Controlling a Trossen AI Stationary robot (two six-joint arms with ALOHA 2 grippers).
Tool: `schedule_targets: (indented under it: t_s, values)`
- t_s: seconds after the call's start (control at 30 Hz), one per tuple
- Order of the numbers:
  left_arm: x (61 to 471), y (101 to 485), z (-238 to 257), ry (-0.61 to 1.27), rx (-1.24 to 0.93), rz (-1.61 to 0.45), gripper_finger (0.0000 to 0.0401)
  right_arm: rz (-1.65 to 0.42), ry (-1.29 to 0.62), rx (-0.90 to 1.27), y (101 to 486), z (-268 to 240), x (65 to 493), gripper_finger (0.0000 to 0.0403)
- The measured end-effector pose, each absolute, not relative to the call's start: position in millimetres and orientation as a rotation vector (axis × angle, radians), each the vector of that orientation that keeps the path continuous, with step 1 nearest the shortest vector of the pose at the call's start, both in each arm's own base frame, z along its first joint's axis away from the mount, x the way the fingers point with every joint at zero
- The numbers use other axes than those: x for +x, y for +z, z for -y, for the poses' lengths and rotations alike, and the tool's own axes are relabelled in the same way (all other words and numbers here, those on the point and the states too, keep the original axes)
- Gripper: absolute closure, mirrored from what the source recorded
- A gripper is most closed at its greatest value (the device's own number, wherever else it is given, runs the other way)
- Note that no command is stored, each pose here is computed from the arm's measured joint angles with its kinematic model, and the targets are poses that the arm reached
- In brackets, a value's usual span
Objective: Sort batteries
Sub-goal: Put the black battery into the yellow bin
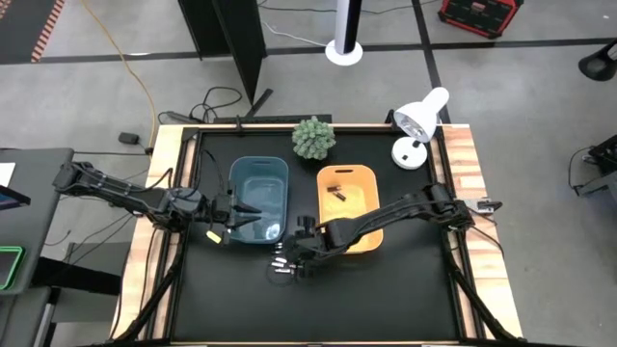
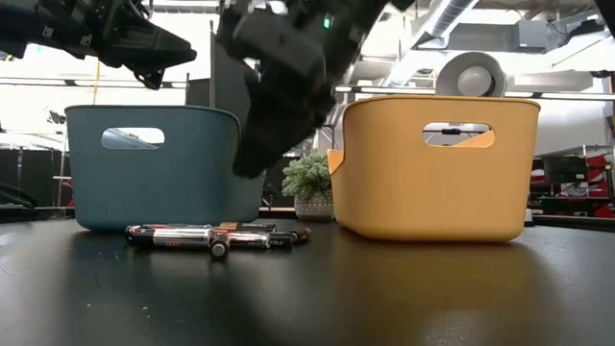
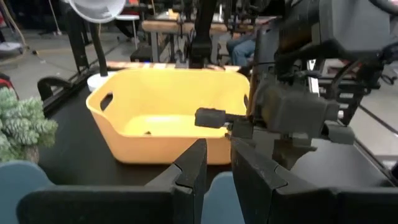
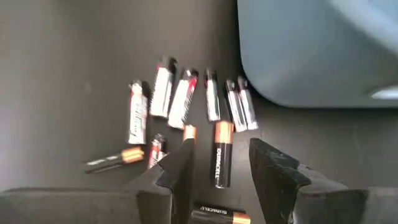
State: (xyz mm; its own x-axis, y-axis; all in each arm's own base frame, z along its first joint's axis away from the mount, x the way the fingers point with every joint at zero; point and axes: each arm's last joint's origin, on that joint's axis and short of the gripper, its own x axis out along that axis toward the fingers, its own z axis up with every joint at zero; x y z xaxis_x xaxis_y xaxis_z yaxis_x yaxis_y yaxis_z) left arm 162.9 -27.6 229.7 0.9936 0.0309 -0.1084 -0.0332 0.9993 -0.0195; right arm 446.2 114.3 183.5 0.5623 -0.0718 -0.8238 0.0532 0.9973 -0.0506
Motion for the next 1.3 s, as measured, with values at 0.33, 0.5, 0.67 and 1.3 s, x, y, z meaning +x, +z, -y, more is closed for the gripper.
schedule_targets:
  t_s: [0.33,0.5,0.67,1.3]
  values:
    - [163.1,230.0,27.7,0.032,-0.019,-0.104,0.0330,-1.010,-0.090,0.001,167.6,-112.0,449.1,0.0237]
    - [163.1,230.0,27.7,0.031,-0.015,-0.104,0.0330,-1.026,-0.094,-0.001,159.8,-112.3,450.4,0.0237]
    - [163.1,230.0,27.7,0.031,-0.015,-0.105,0.0330,-1.059,-0.108,0.005,146.8,-112.7,451.2,0.0237]
    - [163.1,230.0,27.7,0.031,-0.015,-0.105,0.0330,-1.082,-0.119,0.007,139.6,-109.6,451.6,0.0318]
